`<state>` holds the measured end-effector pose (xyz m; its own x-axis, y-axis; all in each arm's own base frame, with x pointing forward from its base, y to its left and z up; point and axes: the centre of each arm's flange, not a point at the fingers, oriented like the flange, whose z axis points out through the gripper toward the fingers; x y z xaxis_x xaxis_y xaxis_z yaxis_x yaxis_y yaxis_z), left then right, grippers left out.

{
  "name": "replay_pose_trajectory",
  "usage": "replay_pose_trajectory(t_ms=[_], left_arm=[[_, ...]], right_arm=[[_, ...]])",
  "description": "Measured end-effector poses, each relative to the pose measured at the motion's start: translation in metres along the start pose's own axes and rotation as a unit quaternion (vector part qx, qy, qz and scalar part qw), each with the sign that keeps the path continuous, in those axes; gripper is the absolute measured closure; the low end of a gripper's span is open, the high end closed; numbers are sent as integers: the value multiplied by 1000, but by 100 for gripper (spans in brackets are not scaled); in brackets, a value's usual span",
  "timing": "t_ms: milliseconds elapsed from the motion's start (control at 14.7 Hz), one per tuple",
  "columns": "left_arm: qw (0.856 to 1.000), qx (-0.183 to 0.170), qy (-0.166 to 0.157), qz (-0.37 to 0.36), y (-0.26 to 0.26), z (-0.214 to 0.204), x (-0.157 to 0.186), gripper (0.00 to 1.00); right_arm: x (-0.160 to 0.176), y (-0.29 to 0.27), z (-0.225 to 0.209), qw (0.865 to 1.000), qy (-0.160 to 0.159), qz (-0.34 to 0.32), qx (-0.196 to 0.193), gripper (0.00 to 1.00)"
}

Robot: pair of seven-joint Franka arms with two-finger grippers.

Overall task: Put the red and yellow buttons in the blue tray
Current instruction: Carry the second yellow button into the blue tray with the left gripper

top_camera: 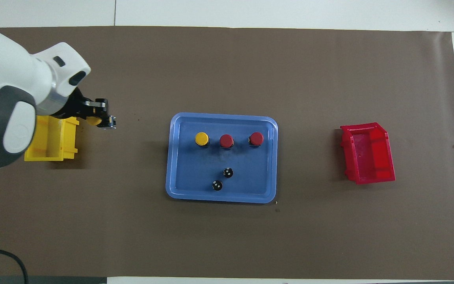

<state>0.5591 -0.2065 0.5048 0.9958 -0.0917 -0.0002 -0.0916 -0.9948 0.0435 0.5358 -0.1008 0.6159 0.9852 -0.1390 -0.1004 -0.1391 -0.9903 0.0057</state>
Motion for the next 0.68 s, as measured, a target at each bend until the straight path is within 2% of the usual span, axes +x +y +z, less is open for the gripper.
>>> replay_pose_trajectory(t_ms=[205, 341, 477, 682], left_arm=[[1000, -8, 12, -14, 67, 55, -13, 59], [1000, -8, 10, -14, 94, 90, -25, 59], [1000, -6, 8, -16, 111, 115, -30, 59], [1000, -5, 6, -17, 115, 128, -31, 59]], right_arm=[[-2, -2, 0, 1000, -1, -2, 0, 0], [-2, -1, 1, 1000, -1, -1, 0, 0], [-2, -1, 1, 1000, -2, -1, 0, 0], [-3, -1, 3, 1000, -4, -1, 0, 0]])
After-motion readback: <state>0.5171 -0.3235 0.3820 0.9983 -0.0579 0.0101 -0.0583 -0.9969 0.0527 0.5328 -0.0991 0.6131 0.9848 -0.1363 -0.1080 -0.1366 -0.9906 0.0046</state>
